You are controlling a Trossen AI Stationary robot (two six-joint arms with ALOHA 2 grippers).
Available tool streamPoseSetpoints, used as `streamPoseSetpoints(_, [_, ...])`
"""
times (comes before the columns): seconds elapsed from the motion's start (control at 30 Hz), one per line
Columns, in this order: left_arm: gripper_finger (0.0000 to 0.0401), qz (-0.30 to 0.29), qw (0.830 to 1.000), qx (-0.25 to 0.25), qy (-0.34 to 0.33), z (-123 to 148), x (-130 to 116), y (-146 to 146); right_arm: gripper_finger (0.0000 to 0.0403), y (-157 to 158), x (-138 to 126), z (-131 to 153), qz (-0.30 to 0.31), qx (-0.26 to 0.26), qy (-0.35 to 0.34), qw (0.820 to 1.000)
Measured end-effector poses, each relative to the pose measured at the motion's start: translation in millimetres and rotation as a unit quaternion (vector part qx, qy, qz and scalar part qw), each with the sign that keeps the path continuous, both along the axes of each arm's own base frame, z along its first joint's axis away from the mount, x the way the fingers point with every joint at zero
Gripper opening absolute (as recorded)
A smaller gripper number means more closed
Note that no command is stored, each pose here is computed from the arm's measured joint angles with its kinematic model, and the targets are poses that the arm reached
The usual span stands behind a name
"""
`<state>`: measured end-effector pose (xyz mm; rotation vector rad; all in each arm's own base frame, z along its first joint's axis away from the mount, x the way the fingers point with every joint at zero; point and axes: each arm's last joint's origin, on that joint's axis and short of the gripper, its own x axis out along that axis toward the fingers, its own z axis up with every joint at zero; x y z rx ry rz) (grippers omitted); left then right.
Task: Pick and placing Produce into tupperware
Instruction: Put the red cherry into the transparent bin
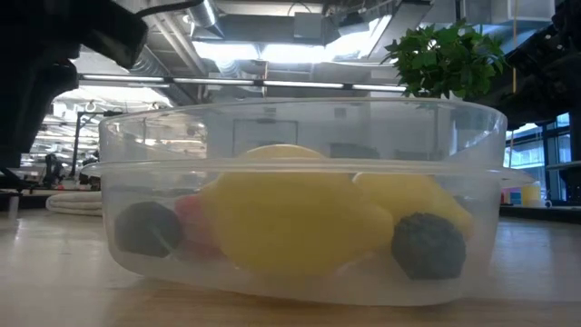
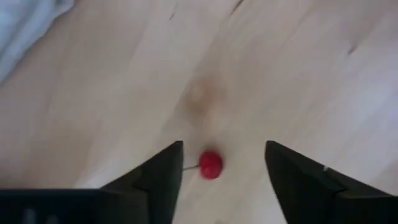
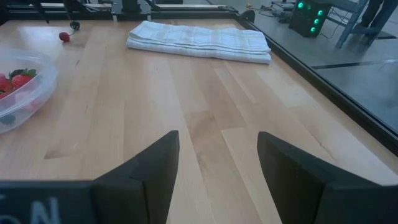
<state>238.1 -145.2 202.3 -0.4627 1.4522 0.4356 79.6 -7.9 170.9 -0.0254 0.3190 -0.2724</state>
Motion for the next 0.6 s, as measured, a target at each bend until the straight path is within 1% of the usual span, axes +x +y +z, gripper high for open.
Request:
streamPoseSetpoints(0.07, [0.0237, -0.017, 1.0, 0.006, 0.013, 0, -2, 1, 0.0219, 0, 0, 0, 0.0, 0.0, 0.0, 1.0])
streamPoseSetpoints(0.13, [0.0254, -0.026, 1.0, 0.012, 0.013, 0, -3, 0, 0.0219, 0, 0, 0, 0.0, 0.0, 0.0, 1.0])
streamPoseSetpoints(0.23, [0.0264, -0.023, 0.999, 0.024, 0.006, 0, -3, 1, 0.0219, 0, 0, 0, 0.0, 0.0, 0.0, 1.0])
streamPoseSetpoints(0.3, [0.0265, -0.034, 0.999, 0.025, 0.006, 0, -4, 0, 0.0219, 0, 0, 0, 0.0, 0.0, 0.0, 1.0])
streamPoseSetpoints(0.37, [0.0266, -0.073, 0.997, 0.027, 0.007, 0, -4, 0, 0.0219, 0, 0, 0, 0.0, 0.001, 0.0, 1.0])
streamPoseSetpoints(0.47, [0.0266, -0.147, 0.989, 0.029, 0.011, 0, -6, -2, 0.0219, 0, 0, 0, -0.001, 0.002, 0.0, 1.0])
streamPoseSetpoints(0.53, [0.0266, -0.186, 0.982, 0.024, 0.019, -2, -8, -4, 0.0219, 0, 0, 0, -0.001, 0.002, 0.0, 1.0])
streamPoseSetpoints(0.6, [0.0266, -0.213, 0.976, 0.01, 0.031, -6, -12, -6, 0.0219, 0, 0, 0, -0.001, 0.002, 0.0, 1.0])
